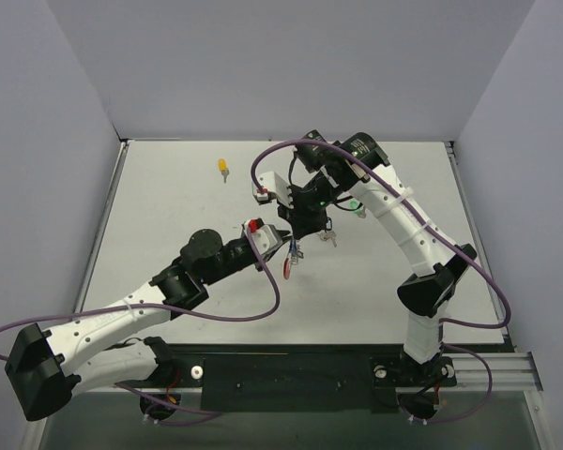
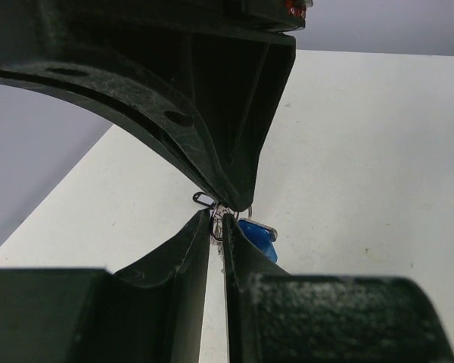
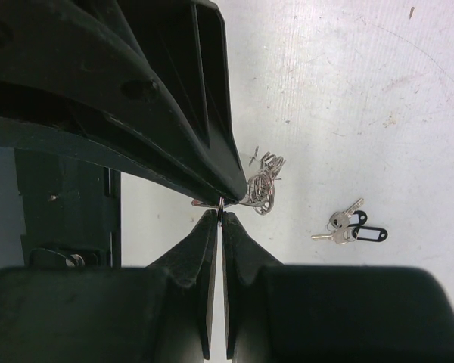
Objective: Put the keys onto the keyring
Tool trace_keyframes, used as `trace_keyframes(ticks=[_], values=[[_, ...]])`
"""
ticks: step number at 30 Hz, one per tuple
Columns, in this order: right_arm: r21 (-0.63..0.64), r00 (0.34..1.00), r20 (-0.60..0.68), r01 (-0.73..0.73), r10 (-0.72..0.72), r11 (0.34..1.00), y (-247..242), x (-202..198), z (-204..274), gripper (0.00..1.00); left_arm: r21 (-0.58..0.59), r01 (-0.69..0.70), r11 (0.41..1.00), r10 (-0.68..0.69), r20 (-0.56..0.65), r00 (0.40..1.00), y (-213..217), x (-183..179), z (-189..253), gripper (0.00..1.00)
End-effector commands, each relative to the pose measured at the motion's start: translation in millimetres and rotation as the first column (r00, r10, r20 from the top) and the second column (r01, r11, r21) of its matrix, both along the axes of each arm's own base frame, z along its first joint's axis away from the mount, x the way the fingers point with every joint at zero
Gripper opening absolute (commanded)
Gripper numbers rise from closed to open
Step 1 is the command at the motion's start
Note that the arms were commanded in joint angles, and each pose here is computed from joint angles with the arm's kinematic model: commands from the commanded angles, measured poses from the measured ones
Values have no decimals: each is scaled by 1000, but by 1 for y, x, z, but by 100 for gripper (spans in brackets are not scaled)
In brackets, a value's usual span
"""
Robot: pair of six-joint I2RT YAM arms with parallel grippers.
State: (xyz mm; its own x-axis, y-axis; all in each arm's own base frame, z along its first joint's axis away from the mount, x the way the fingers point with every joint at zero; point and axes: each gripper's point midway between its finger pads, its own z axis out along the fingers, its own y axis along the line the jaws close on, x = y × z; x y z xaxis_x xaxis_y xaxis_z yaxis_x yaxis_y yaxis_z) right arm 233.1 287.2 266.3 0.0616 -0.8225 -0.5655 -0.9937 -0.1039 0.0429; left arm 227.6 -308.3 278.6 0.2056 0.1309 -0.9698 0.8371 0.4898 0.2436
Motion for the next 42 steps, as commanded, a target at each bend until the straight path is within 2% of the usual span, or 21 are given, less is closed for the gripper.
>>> trace_keyframes(ticks=[1,3,5,6,11,15,16,20,23,27,31,34,42], values=[[-116,984,-180,-35,14,993,-32,-49,2,0,-27,29,999,-28,16,999,-5,-3,14,22],[-116,983,-182,-36,14,993,-32,-49,1,0,-29,30,999,-30,16,999,-5,-4,14,19],[-113,983,-183,-38,17,993,-31,-50,2,0,-29,32,999,-31,18,999,-6,-4,15,10],[-113,983,-183,-39,18,993,-31,-50,2,0,-28,29,999,-28,17,999,-5,-3,14,0],[-98,981,-191,-38,19,994,-30,-52,4,2,-57,18,998,-19,-7,1000,-3,-5,13,0],[-47,979,-205,-14,4,999,-31,-51,14,41,-175,-23,984,14,-50,999,10,-6,18,0],[-27,977,-214,0,-5,1000,-33,-50,17,44,-262,-16,965,1,-59,998,14,-8,33,0],[29,973,-232,-9,16,1000,-35,-56,25,45,-492,-1,870,-48,-89,995,34,-16,51,0],[63,963,-262,-50,65,997,-35,-66,23,45,-607,3,795,-55,-66,996,49,-20,60,0],[119,951,-301,-41,76,992,-28,-64,27,45,-717,43,696,-96,-33,995,60,-29,75,0],[145,948,-314,0,47,989,-24,-56,34,45,-765,94,637,-153,-7,988,63,-36,86,0],[156,945,-322,1,50,988,-23,-56,35,46,-781,112,614,-176,3,984,65,-37,90,0],[175,949,-314,18,39,984,-26,-55,42,45,-750,105,653,-186,-25,982,57,-31,85,0]])
